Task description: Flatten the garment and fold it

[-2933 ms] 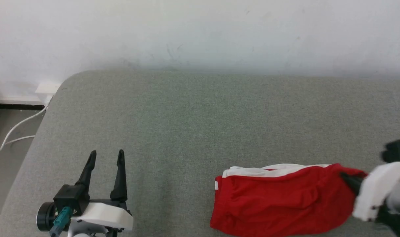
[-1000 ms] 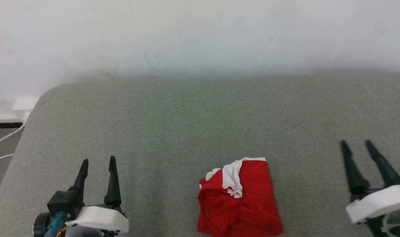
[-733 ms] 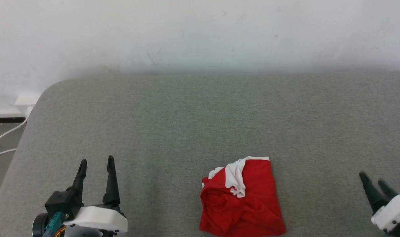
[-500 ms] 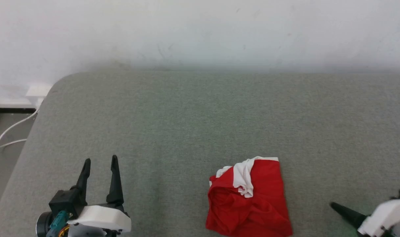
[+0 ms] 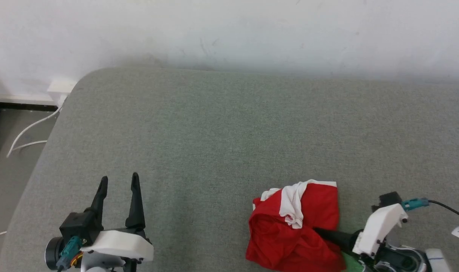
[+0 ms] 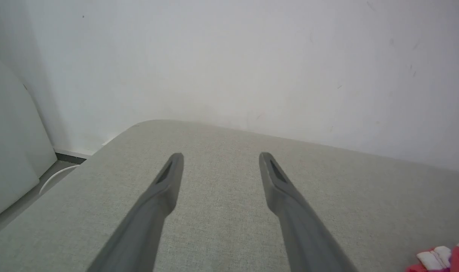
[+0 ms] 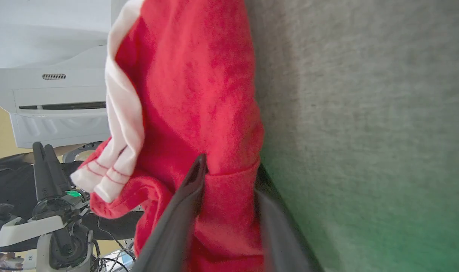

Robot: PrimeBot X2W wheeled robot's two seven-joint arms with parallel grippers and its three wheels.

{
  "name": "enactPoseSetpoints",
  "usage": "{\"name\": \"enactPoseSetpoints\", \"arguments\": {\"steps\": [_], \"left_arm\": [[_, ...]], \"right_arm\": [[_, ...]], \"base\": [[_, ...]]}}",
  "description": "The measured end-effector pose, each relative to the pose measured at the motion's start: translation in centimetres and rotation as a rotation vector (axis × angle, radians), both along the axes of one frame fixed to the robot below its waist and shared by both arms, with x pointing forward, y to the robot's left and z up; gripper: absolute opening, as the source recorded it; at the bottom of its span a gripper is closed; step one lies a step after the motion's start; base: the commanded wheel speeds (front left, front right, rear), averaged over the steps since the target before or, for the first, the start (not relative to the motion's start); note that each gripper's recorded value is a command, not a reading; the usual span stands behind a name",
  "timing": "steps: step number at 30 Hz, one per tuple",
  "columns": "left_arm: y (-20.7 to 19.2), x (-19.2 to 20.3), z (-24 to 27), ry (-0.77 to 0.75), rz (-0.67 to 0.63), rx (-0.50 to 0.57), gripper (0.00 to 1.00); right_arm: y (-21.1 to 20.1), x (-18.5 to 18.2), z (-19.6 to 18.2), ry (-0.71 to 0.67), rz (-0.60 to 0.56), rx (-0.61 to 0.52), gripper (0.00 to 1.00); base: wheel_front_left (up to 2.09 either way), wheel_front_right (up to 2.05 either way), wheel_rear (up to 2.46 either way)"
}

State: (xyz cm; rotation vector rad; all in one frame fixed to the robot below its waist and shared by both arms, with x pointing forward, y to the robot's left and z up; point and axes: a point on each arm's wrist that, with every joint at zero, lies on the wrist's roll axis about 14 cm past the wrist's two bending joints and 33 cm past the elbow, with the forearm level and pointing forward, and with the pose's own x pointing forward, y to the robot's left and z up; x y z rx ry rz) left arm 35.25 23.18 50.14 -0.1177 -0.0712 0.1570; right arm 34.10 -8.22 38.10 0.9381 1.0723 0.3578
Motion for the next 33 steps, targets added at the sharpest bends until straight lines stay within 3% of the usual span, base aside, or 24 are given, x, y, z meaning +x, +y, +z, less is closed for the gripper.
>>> {"name": "enactPoseSetpoints", "arguments": {"steps": [6,10,15,21,26,33], "left_arm": [[-0.1,0.0,0.1,-0.004,-0.002,0.001,1.00],[-0.5,0.3,0.3,-0.011,-0.015,0.002,1.00],[-1.7,1.1,0.7,-0.023,-0.051,0.000,1.00],[-3.9,2.8,1.0,-0.036,-0.118,-0.004,1.00],[-6.6,4.7,1.1,-0.044,-0.197,-0.012,1.00],[-11.4,8.7,1.7,-0.086,-0.332,-0.008,1.00]], "right_arm": [[0.6,0.5,0.6,-0.099,0.074,-0.101,0.00],[-0.9,2.0,2.7,-0.308,0.189,-0.321,0.00],[-3.1,3.3,5.7,-0.588,0.412,-0.664,0.00],[-5.5,4.1,9.2,-0.767,0.549,-0.909,0.00],[-8.9,3.9,9.8,-0.749,0.542,-1.005,0.00],[-16.6,3.4,7.4,-0.571,0.412,-1.078,0.00]], "base": [[0.00,0.00,0.00],[0.00,0.00,0.00],[0.00,0.00,0.00],[0.00,0.00,0.00],[0.00,0.00,0.00],[0.00,0.00,0.00]]}}
